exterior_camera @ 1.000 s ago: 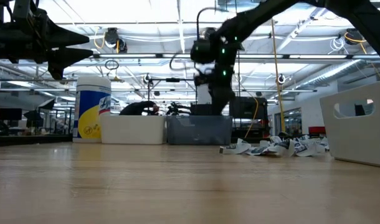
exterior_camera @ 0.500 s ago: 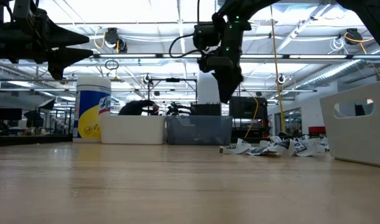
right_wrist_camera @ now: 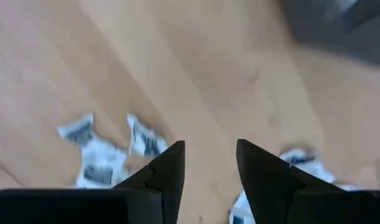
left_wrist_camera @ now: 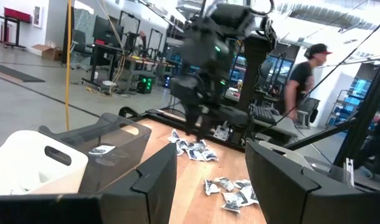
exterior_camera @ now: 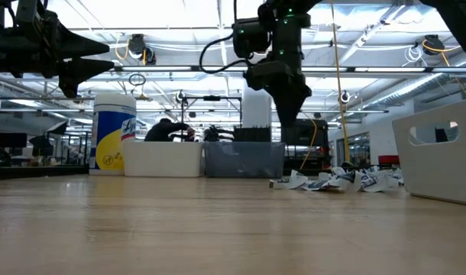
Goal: Pick & Place First Aid Supplies
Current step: Put the gray towelette pack into the top black bin
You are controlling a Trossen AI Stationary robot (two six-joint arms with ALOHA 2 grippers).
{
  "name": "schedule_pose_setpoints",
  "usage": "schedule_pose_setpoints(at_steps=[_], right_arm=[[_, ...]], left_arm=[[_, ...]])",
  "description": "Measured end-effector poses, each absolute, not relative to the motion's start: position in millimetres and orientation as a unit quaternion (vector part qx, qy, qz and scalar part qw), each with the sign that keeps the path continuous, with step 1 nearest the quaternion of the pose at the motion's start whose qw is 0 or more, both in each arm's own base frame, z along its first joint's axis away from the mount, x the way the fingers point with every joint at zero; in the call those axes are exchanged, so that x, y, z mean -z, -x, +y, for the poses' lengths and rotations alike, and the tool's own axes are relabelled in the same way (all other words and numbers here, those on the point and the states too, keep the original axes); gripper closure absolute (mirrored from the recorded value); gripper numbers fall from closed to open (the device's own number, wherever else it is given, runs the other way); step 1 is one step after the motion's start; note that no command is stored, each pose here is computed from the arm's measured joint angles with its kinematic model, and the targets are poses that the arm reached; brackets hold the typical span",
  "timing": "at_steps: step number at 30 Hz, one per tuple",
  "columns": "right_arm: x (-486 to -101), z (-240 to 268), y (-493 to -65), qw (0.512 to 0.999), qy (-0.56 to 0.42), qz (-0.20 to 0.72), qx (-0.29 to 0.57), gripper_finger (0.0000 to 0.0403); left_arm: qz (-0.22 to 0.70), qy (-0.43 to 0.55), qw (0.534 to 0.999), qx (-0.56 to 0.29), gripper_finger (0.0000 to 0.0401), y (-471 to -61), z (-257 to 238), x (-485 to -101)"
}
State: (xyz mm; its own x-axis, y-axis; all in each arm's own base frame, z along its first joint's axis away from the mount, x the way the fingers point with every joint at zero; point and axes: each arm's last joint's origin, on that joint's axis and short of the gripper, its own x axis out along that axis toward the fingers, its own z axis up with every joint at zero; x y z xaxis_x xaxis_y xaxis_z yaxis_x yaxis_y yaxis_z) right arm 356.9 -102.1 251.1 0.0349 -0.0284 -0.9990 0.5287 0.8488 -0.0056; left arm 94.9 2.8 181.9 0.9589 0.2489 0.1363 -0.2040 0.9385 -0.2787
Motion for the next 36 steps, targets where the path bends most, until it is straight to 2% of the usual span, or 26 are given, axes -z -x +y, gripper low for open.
schedule_pose_setpoints(at_steps=[10,22,36], right_arm=[[-222.2,-56.0,-355.7,0.668,-0.160,0.705,0.178,0.0244],[-229.0,-47.1,-360.0,0.708,-0.167,0.663,0.177,0.0242],[-180.5,-41.2,-354.0,0.716,-0.196,0.648,0.171,0.0241]], left_arm=[[-0.085,0.132,0.981,-0.115,0.0205,-94.9,2.8,-181.9],[-0.085,0.132,0.981,-0.115,0.0205,-94.9,2.8,-181.9],[-0.085,0.132,0.981,-0.115,0.0205,-94.9,2.9,-181.9]])
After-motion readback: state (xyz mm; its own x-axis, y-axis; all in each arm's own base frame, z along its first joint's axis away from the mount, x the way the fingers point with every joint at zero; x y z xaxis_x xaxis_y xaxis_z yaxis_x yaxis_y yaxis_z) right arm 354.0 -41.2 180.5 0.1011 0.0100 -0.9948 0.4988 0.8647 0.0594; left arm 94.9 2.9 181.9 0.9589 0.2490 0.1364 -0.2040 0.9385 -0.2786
